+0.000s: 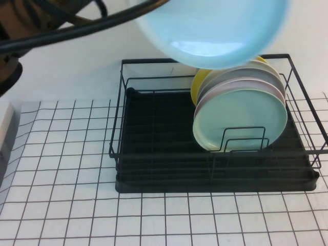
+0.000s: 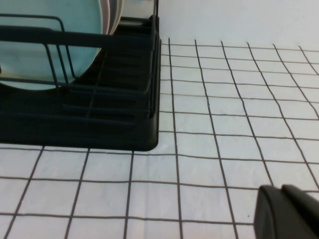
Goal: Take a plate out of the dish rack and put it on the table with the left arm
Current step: Place the plate from the table
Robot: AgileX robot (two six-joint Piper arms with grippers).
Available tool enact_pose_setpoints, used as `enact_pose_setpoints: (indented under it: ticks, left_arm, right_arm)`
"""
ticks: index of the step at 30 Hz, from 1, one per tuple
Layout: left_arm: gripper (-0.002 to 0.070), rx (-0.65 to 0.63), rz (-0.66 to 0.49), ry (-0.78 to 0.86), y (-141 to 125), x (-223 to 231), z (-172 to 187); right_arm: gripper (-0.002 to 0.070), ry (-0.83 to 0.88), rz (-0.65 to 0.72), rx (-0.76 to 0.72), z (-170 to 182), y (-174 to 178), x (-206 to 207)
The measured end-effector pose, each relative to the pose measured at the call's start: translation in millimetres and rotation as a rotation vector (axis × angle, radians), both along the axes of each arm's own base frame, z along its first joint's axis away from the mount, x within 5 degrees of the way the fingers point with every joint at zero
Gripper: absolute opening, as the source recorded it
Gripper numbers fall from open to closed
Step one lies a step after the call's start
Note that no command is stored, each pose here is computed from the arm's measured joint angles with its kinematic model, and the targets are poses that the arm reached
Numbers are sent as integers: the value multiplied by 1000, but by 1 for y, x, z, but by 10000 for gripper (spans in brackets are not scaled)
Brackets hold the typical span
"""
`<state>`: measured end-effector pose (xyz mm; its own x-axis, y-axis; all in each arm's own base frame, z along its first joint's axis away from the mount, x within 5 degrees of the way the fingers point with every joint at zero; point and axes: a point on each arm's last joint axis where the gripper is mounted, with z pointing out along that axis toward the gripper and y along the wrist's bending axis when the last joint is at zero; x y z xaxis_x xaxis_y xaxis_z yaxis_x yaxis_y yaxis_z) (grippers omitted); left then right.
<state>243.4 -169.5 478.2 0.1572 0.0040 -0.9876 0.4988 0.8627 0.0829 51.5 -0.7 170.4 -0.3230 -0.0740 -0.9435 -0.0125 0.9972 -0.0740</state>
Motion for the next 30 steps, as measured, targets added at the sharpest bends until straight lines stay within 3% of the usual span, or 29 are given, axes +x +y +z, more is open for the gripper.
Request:
enact_pose_setpoints:
  ticks: [2, 8, 14, 17, 22, 30]
  left_arm:
    - [3, -90, -133, 30, -8, -7, 3]
    - [3, -222, -373, 215, -25, -17, -19]
    - [4, -142, -513, 455, -39, -24, -60]
    - [4, -43, -521, 575, -42, -24, -86]
    - [4, 14, -484, 739, -41, -25, -126]
    - [4, 42, -259, 834, -20, -25, -200]
  right_arm:
    - [-2, 0, 0, 0, 0, 0, 0]
    - [-2, 0, 0, 0, 0, 0, 0]
    - [-2, 0, 0, 0, 0, 0, 0]
    - [-2, 0, 0, 0, 0, 0, 0]
    - [-2, 0, 0, 0, 0, 0, 0]
    - [-2, 0, 0, 0, 0, 0, 0]
